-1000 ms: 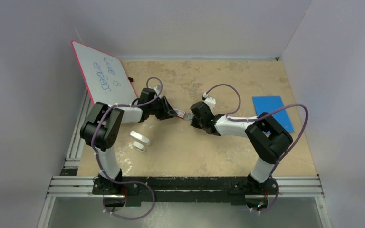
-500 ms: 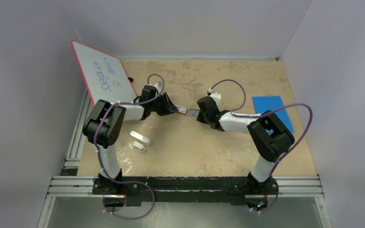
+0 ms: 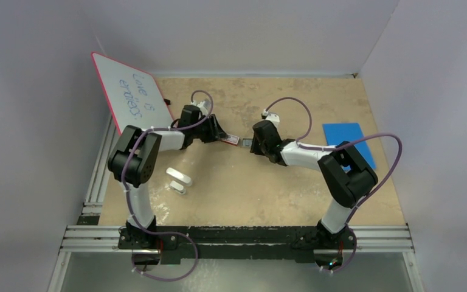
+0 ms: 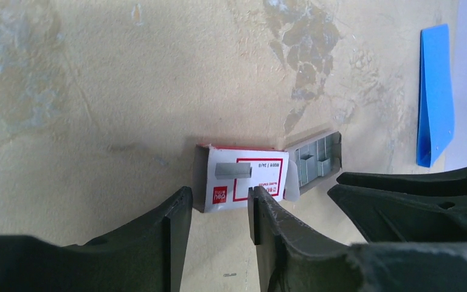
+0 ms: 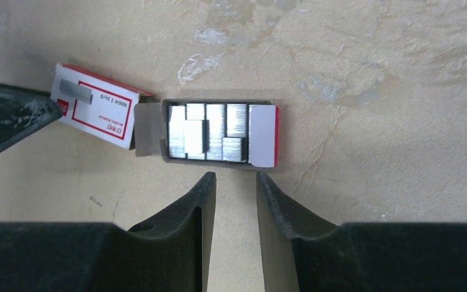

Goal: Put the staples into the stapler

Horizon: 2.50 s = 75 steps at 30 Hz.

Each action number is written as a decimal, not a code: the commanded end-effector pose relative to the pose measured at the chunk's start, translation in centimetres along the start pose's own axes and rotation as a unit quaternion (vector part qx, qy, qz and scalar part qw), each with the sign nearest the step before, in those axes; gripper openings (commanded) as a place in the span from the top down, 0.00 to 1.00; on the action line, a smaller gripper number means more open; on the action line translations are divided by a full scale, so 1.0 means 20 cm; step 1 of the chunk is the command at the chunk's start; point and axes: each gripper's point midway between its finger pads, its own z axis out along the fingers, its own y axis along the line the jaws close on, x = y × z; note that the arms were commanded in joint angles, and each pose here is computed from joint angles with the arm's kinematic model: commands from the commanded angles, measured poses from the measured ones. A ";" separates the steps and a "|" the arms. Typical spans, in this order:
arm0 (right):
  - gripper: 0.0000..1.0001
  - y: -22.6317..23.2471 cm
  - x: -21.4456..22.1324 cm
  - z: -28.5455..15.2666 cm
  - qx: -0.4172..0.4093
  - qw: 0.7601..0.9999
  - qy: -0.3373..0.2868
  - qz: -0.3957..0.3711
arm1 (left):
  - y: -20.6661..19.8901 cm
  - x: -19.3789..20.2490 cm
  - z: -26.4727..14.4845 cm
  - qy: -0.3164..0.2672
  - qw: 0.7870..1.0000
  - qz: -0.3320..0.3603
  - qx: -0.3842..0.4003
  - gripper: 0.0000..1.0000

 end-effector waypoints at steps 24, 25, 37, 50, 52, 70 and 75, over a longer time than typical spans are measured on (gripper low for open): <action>0.65 0.11 -0.07 -0.13 -0.065 0.998 -0.004 0.007 | 0.11 -0.17 -0.07 -0.002 0.999 -0.010 0.052 1.00; 0.65 0.11 -0.07 -0.12 -0.066 0.998 -0.004 0.006 | 0.12 -0.17 -0.08 -0.008 0.999 -0.013 0.042 1.00; 0.59 0.10 -0.13 -0.18 -0.047 0.999 -0.001 0.018 | 0.08 -0.26 -0.21 -0.028 0.999 -0.010 -0.034 0.62; 0.01 0.37 -0.54 -0.68 -0.227 0.948 -0.172 -0.143 | -0.46 -0.51 -0.83 -0.100 0.990 0.098 0.001 0.41; 0.01 0.42 -0.53 -0.72 -0.252 0.938 -0.175 -0.160 | -0.53 -0.53 -0.95 -0.119 0.985 0.121 0.006 0.37; 0.30 1.20 0.35 -0.65 -0.316 0.901 -0.045 -0.293 | -0.69 -0.47 -1.54 -0.212 0.961 0.177 -0.023 0.22; 0.35 1.30 0.49 -0.55 -0.296 0.902 -0.026 -0.312 | -0.65 -0.46 -1.57 -0.225 0.960 0.163 -0.036 0.22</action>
